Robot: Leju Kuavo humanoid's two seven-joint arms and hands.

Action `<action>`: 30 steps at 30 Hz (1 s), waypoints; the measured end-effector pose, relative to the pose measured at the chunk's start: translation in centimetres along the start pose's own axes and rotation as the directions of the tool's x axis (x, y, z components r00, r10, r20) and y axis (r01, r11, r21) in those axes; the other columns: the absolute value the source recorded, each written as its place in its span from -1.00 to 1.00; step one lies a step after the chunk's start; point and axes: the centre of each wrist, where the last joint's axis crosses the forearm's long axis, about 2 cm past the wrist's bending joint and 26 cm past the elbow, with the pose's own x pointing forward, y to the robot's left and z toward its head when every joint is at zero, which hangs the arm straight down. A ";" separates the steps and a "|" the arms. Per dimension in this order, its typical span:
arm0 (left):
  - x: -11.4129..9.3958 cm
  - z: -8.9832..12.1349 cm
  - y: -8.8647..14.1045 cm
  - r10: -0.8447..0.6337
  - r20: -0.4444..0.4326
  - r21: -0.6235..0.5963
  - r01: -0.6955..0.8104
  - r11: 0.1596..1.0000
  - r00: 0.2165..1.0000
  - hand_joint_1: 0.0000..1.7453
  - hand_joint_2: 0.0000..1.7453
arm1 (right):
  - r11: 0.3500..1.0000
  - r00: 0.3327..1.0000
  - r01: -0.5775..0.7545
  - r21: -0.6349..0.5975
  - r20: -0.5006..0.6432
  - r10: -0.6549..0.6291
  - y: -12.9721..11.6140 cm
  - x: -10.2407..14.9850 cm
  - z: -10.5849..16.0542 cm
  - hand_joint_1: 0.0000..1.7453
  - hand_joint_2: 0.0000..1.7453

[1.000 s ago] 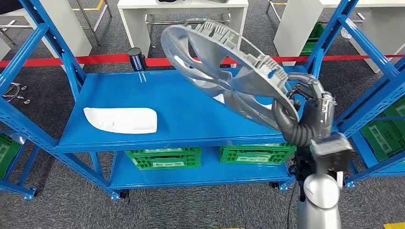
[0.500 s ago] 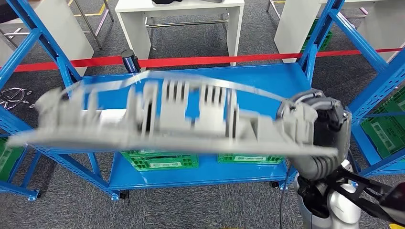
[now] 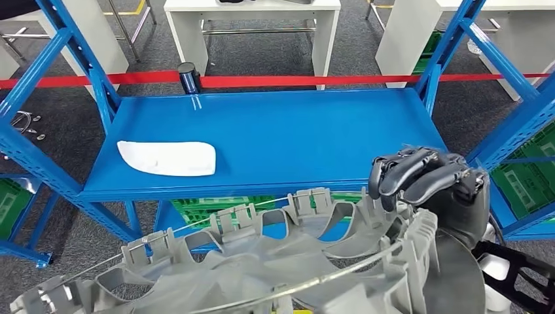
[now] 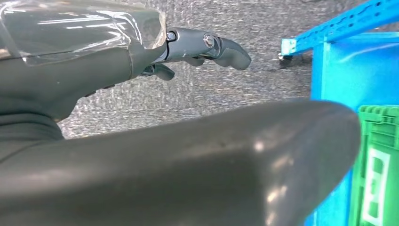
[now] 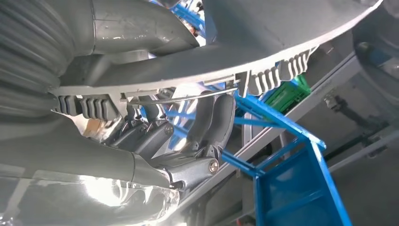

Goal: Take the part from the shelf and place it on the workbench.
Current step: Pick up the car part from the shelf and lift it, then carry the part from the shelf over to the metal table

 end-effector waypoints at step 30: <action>-0.1 0.4 0.3 0.014 -0.063 0.022 -0.013 1.000 0.998 -1.00 -1.00 | 0.993 0.994 0.111 0.049 0.012 -0.112 -0.5 0.2 1.3 1.00 1.00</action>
